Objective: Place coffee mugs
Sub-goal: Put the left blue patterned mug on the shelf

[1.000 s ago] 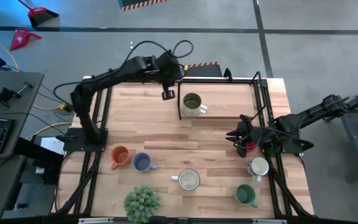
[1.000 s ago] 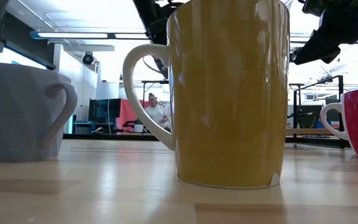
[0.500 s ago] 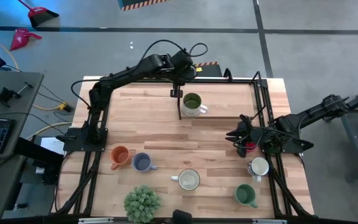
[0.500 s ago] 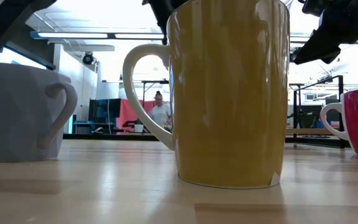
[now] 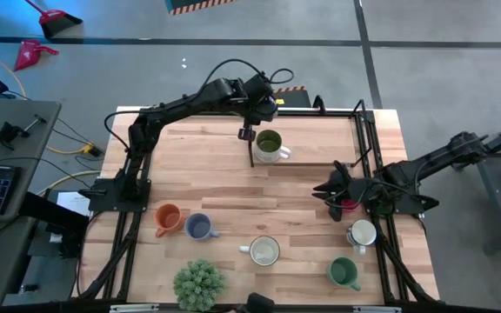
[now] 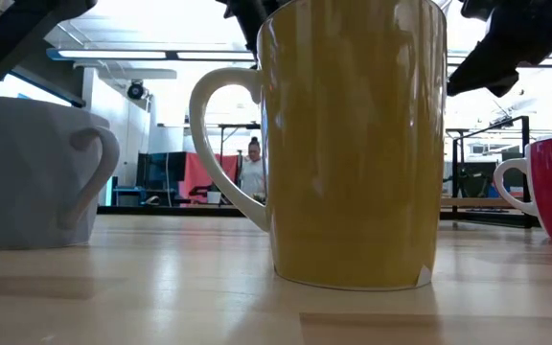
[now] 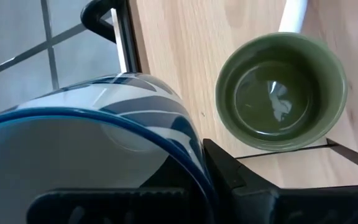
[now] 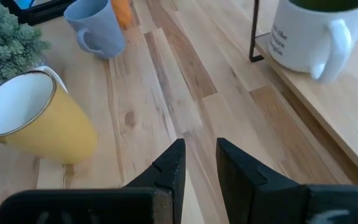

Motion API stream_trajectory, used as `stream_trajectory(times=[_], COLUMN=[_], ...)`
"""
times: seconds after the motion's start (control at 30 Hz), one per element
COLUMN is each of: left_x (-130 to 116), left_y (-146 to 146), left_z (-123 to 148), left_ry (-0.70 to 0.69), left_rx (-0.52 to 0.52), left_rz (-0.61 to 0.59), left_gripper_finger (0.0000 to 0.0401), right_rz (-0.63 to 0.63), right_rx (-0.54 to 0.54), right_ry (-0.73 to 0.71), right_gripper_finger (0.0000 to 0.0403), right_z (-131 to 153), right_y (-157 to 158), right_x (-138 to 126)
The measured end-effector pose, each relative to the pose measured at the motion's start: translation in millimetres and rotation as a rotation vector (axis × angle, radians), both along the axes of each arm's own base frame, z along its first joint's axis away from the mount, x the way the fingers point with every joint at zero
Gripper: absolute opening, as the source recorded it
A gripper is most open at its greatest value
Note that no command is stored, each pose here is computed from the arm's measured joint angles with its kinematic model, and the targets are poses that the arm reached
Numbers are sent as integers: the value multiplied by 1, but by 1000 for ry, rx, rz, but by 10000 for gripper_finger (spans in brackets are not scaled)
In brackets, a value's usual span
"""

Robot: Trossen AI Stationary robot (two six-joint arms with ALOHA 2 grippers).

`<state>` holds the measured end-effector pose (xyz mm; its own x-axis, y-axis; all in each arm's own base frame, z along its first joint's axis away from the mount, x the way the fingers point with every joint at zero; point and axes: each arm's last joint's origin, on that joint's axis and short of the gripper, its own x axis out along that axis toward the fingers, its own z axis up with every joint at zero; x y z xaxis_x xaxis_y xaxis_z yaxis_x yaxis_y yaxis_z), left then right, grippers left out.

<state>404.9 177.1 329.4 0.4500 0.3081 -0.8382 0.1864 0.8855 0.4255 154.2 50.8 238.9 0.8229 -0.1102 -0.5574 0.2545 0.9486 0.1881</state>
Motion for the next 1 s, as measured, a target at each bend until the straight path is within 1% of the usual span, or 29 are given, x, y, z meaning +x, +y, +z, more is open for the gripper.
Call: stream_trajectory(times=[0.1,0.27,0.43,0.53,0.63,0.77,1.0], left_x=[0,1,5,8,14,22,28], left_y=[0,-1,-4,-11,-26,-52,-100], left_z=[0,0,2,2,2,2,-2], left_ry=[-2,-10,-38,-44,-48,-45,-1], left_rx=[1,-2,4,-1,-11,-23,-87], left_rz=[0,-11,-24,-44,-68,-120,-173], left_gripper_finger=[5,5,5,5,5,5,5], right_rz=[25,28,6,13,15,23,10], right_rx=[-18,-38,-59,-66,-69,-87,-111], right_ry=[23,77,66,73,75,94,145], right_gripper_finger=[67,67,67,67,67,67,67], right_z=[-4,-14,-17,-18,-18,-19,-23], right_y=[3,7,9,9,9,8,6], right_x=[6,15,22,23,22,21,17])
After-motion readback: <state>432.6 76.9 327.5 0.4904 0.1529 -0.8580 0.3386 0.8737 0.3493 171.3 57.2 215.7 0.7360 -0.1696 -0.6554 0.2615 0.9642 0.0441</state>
